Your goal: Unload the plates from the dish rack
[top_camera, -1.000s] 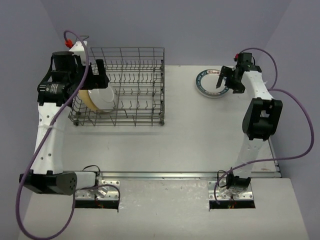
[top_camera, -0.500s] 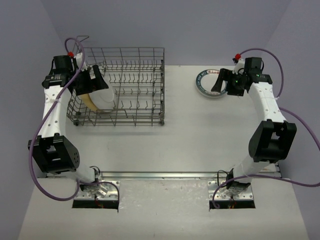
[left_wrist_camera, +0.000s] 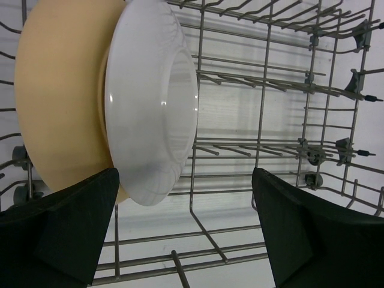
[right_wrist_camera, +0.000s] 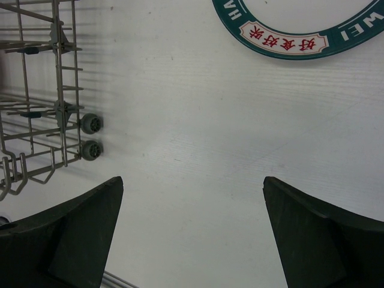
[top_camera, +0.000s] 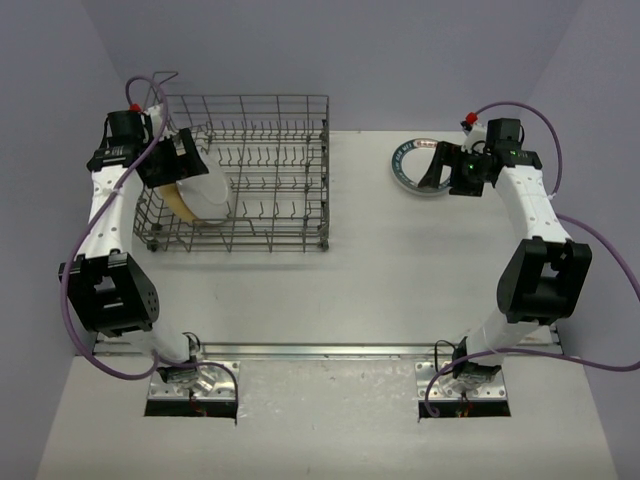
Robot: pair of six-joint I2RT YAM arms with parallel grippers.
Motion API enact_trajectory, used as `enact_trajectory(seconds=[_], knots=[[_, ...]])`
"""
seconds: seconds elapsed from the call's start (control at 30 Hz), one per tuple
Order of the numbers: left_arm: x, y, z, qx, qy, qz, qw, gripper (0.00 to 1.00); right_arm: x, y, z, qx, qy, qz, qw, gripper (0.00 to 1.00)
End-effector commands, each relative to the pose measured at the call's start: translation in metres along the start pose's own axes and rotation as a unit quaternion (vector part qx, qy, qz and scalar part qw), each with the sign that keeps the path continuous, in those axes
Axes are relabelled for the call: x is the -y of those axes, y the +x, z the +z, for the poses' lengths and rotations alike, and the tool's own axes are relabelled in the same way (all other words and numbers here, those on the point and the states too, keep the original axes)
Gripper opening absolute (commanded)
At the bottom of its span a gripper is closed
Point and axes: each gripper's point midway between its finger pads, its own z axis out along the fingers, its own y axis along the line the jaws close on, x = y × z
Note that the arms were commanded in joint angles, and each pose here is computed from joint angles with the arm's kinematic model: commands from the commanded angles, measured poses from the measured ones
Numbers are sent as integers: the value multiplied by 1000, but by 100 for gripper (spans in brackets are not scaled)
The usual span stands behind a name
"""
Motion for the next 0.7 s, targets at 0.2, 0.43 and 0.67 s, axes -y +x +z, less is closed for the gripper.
enact_trajectory(seconds=[0.2, 0.43, 0.67], knots=[[-22, -9, 23, 15, -30, 8, 999, 89, -10, -10, -8, 23, -16, -10, 1000, 99], [-11, 0, 41, -6, 26, 22, 999, 78, -11, -8, -6, 19, -22, -5, 1000, 99], [3, 10, 55, -21, 90, 21, 996, 62, -11, -4, -4, 14, -25, -3, 1000, 99]])
